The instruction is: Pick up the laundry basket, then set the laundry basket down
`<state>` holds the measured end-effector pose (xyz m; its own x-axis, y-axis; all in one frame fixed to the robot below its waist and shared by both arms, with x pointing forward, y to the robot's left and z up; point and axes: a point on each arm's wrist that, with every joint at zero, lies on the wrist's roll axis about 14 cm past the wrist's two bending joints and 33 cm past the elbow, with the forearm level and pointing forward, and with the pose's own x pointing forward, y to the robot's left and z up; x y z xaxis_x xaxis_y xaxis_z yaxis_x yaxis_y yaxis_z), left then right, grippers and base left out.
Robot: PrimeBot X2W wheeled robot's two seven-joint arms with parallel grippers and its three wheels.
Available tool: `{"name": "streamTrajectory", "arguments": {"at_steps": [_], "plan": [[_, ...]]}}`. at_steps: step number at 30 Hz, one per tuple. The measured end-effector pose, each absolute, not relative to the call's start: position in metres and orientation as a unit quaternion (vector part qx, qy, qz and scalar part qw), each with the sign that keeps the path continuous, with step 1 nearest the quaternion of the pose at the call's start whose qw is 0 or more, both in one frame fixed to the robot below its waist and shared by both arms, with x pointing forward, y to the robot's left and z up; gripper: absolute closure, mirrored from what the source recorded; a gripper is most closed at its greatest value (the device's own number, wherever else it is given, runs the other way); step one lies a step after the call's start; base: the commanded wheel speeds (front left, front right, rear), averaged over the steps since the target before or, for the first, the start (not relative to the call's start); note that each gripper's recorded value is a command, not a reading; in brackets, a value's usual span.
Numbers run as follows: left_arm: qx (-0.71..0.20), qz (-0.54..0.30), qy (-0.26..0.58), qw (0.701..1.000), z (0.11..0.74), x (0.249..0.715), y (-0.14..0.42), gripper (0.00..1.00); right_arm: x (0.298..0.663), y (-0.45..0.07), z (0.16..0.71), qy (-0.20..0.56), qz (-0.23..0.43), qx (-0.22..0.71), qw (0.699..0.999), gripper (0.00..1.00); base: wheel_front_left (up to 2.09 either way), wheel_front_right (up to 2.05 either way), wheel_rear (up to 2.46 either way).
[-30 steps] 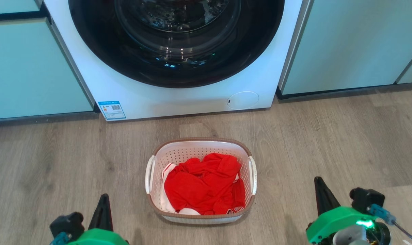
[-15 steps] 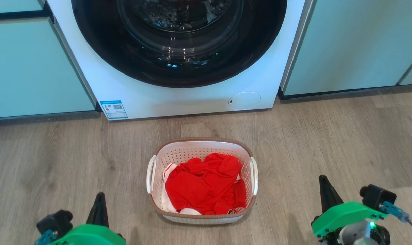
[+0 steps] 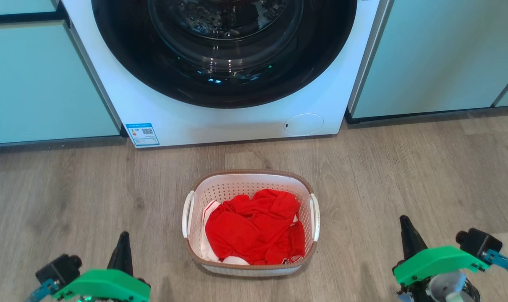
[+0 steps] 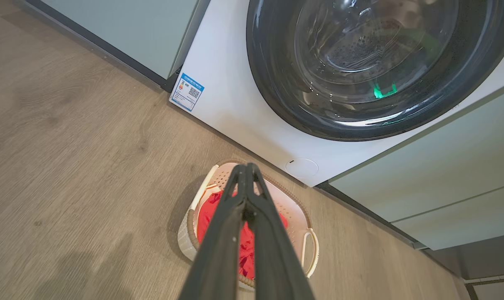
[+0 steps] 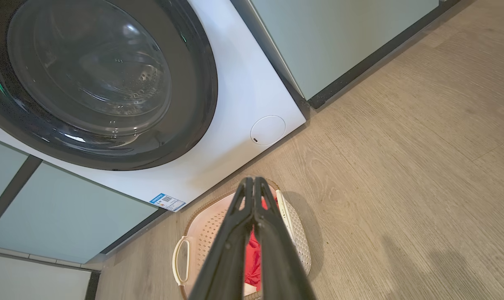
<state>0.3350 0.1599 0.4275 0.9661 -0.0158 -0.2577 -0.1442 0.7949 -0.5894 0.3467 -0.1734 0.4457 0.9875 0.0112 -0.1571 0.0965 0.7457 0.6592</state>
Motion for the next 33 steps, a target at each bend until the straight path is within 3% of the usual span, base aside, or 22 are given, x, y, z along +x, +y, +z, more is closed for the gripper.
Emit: {"name": "streamTrajectory", "arguments": {"at_steps": [33], "plan": [[-0.494,0.052,0.112,0.861,0.438,0.348,0.172,1.00,0.357,-0.190,0.453,0.065,-0.051,0.512,0.855,1.00,0.00,0.00,0.00]]}}
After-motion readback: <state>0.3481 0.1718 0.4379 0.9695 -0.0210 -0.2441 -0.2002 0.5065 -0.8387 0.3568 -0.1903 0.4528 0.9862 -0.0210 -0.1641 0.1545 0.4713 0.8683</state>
